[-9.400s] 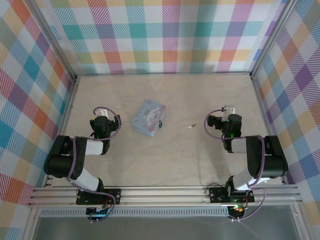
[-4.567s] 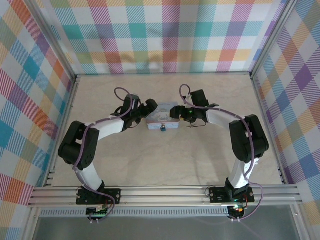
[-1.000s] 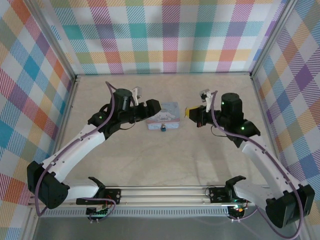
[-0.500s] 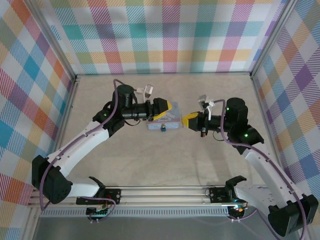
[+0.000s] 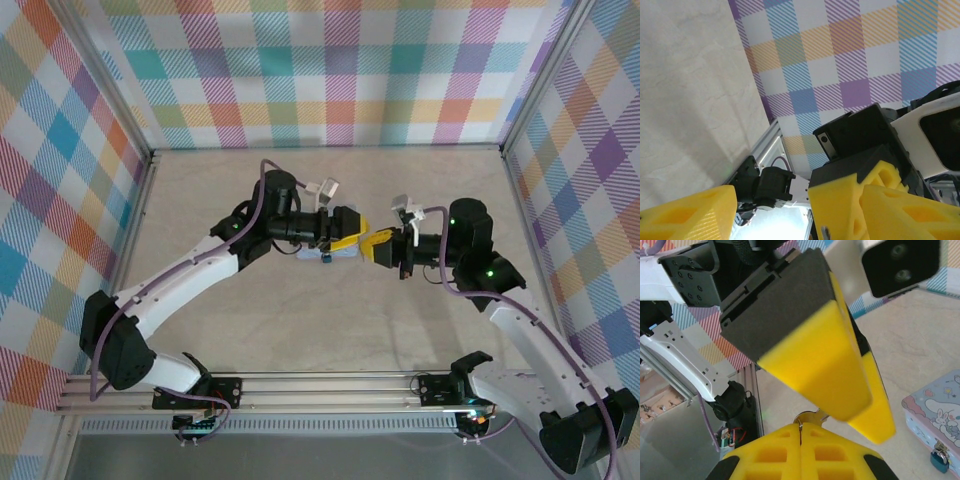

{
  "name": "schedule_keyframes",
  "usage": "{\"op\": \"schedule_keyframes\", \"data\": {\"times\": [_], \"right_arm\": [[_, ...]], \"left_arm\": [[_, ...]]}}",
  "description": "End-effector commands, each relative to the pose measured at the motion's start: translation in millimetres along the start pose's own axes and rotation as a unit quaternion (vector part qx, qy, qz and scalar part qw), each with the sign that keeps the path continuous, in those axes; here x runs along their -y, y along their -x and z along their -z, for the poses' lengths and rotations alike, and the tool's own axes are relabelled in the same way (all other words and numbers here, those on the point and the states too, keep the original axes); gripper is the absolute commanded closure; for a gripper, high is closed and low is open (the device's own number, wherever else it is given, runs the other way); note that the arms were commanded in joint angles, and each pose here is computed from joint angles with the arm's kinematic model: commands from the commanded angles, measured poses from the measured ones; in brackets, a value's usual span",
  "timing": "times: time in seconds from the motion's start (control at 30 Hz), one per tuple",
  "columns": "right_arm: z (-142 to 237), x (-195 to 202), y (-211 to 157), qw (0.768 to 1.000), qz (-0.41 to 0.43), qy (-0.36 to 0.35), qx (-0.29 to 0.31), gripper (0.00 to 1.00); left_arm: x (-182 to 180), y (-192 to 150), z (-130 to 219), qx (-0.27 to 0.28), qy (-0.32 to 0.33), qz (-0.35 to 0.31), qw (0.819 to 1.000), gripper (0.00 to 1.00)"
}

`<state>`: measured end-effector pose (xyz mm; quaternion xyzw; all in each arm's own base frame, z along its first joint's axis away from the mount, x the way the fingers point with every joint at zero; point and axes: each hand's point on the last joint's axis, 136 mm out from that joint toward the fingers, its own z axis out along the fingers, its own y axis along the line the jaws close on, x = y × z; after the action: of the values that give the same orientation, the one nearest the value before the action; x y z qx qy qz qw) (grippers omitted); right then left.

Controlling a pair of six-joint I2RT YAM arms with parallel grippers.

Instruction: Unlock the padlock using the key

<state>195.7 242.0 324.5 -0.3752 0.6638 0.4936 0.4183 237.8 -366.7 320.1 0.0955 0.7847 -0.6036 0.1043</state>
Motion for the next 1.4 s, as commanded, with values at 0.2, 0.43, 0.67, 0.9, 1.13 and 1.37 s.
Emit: {"op": "schedule_keyframes", "data": {"times": [0.2, 0.43, 0.67, 0.9, 1.13, 1.37], "right_arm": [[-5.0, -4.1, -6.7, 0.999, 0.033, 0.004, -0.012, 0.92], [-4.8, -2.8, -9.2, 0.999, 0.034, -0.004, -0.018, 0.91], [-3.8, -1.7, -10.0, 0.999, 0.037, -0.011, -0.020, 0.91], [-3.1, 4.7, -9.2, 0.999, 0.033, -0.030, -0.018, 0.81], [3.4, 22.4, -5.2, 0.995, 0.007, -0.095, 0.004, 0.52], [0.6, 50.8, -8.2, 0.984, -0.094, -0.143, 0.038, 0.41]], "left_arm": [[29.8, 0.6, -3.9, -0.010, -0.044, -0.015, 0.999, 0.56], [28.7, 0.7, -2.3, -0.007, -0.037, -0.016, 0.999, 0.77], [27.6, 0.8, -0.3, -0.003, -0.030, -0.021, 0.999, 0.94], [22.9, 1.2, 5.1, 0.008, -0.007, -0.033, 0.999, 1.00], [6.9, 8.6, 19.1, 0.048, 0.067, -0.069, 0.994, 1.00], [-28.2, 22.3, 30.7, 0.093, 0.160, -0.085, 0.979, 1.00]]}}
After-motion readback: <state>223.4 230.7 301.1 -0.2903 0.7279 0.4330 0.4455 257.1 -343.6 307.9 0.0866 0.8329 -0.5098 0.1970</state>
